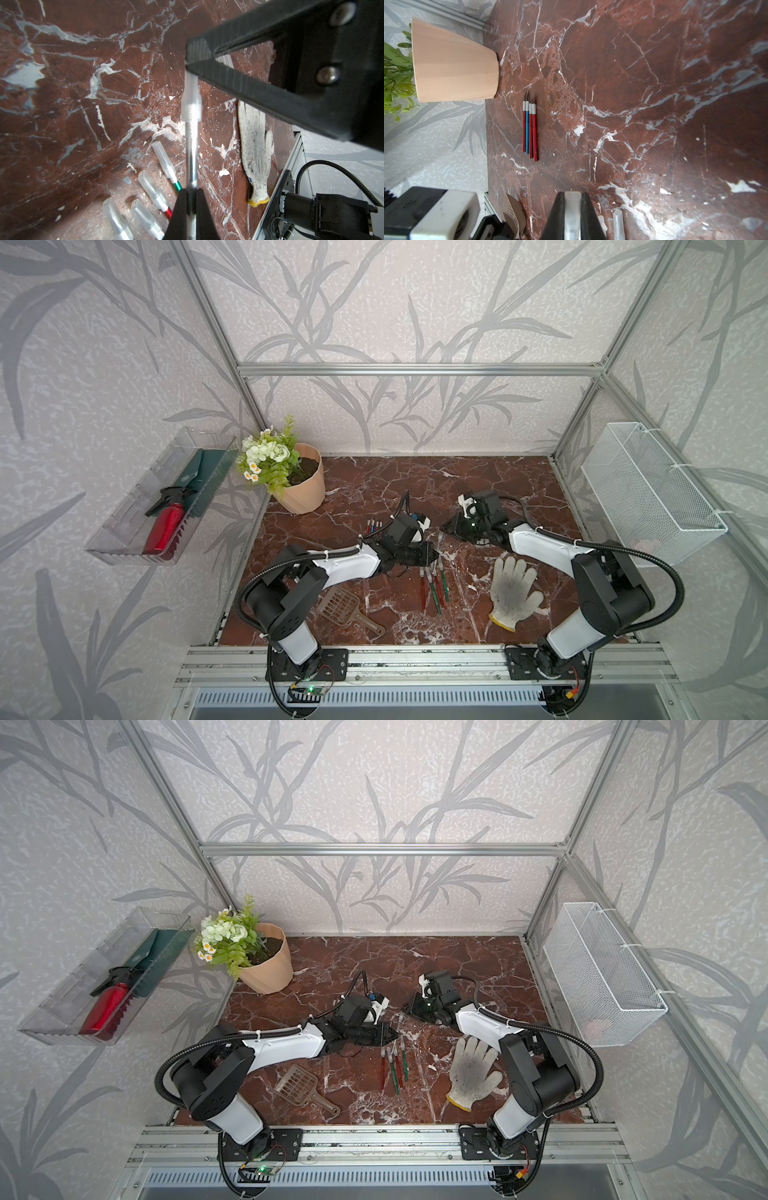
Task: Remove protective caps from carving knives
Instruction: Remove the protective sleeve from the carving knife.
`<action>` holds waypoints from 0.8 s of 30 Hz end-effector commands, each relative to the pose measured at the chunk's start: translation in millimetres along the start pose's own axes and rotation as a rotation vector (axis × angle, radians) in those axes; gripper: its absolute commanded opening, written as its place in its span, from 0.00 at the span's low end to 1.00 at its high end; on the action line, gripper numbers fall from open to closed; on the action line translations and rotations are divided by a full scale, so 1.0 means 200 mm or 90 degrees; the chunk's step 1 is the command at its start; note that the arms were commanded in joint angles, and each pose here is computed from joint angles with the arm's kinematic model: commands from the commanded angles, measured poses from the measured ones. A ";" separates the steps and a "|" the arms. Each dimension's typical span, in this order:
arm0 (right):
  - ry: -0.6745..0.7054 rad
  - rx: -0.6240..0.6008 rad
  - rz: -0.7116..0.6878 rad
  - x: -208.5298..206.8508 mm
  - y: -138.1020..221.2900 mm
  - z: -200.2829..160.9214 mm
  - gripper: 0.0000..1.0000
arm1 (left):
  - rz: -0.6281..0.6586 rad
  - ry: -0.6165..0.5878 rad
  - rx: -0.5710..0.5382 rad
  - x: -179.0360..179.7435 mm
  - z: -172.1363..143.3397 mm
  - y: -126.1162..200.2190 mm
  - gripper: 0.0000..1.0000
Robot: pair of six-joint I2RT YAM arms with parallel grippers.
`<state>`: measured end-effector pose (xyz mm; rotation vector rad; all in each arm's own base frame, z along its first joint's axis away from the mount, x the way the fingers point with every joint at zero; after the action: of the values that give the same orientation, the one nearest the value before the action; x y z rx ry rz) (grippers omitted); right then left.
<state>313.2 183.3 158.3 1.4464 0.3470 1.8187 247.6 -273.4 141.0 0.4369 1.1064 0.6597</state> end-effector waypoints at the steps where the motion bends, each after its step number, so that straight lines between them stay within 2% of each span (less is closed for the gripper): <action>1: 0.012 -0.012 0.022 0.05 0.02 0.03 0.09 | -0.013 0.002 -0.009 -0.01 0.01 0.01 0.15; 4: 0.011 -0.010 0.026 0.06 0.02 0.03 0.09 | -0.017 0.004 -0.006 -0.02 0.01 0.00 0.22; 9: 0.011 -0.011 0.029 0.06 0.03 0.03 0.09 | -0.019 0.009 -0.006 -0.01 0.01 -0.01 0.27; 13: 0.012 -0.011 0.030 0.06 0.03 0.03 0.09 | -0.016 0.010 -0.002 -0.01 0.01 -0.01 0.23; 17: 0.012 -0.012 0.030 0.06 0.03 0.03 0.09 | -0.014 0.012 0.002 0.00 0.01 -0.02 0.13; 24: 0.010 -0.020 0.027 0.07 0.03 0.04 0.09 | -0.010 0.012 0.005 0.01 0.00 -0.03 0.05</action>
<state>312.8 183.8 158.8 1.4561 0.3453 1.8218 248.8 -275.5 139.1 0.4251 1.1254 0.6520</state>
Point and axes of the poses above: each gripper's point midway between its finger pads, its own y axis back along the fingers, its own x axis along the line the jaws close on, z = x × y, the point moved 9 cm from there along y, back along the fingers, and after that the axes turned 3 degrees about y, right-handed, at the moved point
